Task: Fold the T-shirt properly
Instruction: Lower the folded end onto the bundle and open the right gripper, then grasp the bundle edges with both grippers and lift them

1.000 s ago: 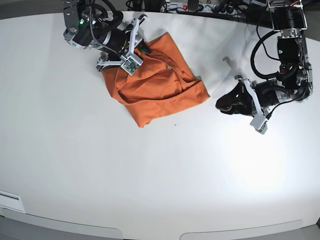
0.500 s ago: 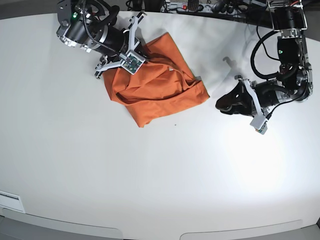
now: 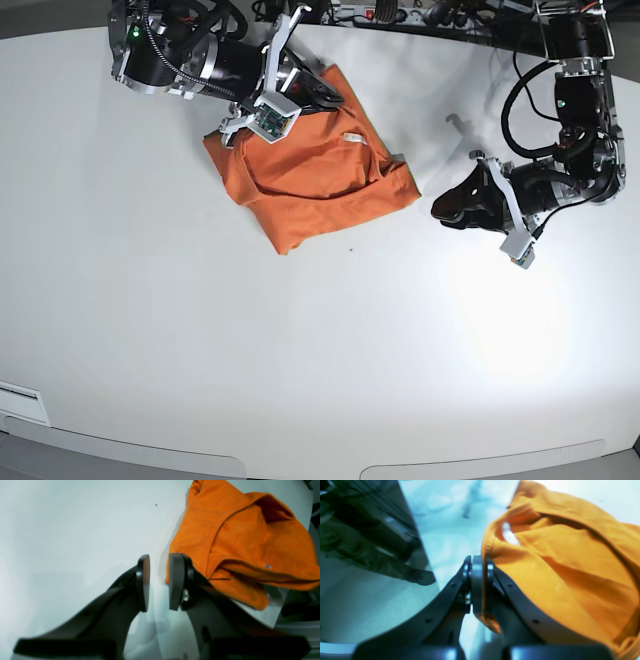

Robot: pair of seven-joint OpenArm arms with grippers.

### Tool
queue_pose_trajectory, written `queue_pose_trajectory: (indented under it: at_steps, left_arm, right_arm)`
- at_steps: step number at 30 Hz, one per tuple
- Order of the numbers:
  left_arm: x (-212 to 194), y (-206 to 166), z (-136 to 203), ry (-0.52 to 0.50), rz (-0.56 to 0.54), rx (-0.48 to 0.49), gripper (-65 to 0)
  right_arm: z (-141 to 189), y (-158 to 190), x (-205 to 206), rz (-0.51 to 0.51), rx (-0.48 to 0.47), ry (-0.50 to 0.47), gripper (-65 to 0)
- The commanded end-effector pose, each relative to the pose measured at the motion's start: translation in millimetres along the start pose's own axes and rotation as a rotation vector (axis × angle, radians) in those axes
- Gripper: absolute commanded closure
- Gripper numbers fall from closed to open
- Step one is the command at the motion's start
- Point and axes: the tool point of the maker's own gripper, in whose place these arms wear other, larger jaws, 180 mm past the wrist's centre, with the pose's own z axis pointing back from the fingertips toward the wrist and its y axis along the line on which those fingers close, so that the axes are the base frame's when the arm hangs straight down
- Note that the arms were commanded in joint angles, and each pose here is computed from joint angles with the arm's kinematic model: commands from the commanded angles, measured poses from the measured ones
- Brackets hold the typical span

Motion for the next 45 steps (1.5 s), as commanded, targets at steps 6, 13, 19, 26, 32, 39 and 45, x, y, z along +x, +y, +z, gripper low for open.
queue_pose_trajectory:
  at_steps: [6, 13, 19, 26, 32, 39, 45]
  left_arm:
    - [20.8, -1.8, 5.5, -0.065, -0.036, -0.008, -15.2]
    - [22.5, -1.9, 5.7, -0.075, -0.036, -0.009, -15.2]
    - [22.5, -2.0, 5.7, -0.075, -0.036, -0.009, -15.2]
    - [22.2, -1.9, 5.7, -0.073, -0.036, -0.009, -15.2]
    - [16.0, -8.8, 5.7, -0.039, -0.022, -0.048, -1.6]
    - [17.9, -47.3, 11.6, -0.046, 0.027, -0.265, 0.0]
    - [18.1, -72.1, 3.1, -0.013, -0.038, -0.323, 0.0]
  right_arm:
    - [2.5, 17.1, 15.8, -0.013, 0.08, -0.069, 0.0]
    - [-14.7, 39.4, 5.0, 0.03, 0.139, -0.006, 0.0]
    - [-39.0, 62.6, 5.7, 0.081, 0.174, 0.005, -2.9]
    - [-48.4, 61.4, 49.6, 0.169, 0.179, -0.117, -41.3]
    - [-44.0, 16.0, 73.2, 0.33, 0.008, -0.11, -31.9]
    - [-17.4, -55.9, 78.7, 0.386, -0.23, -0.119, 0.0]
    - [-24.4, -105.5, 46.1, 0.342, -0.265, -0.012, 0.0]
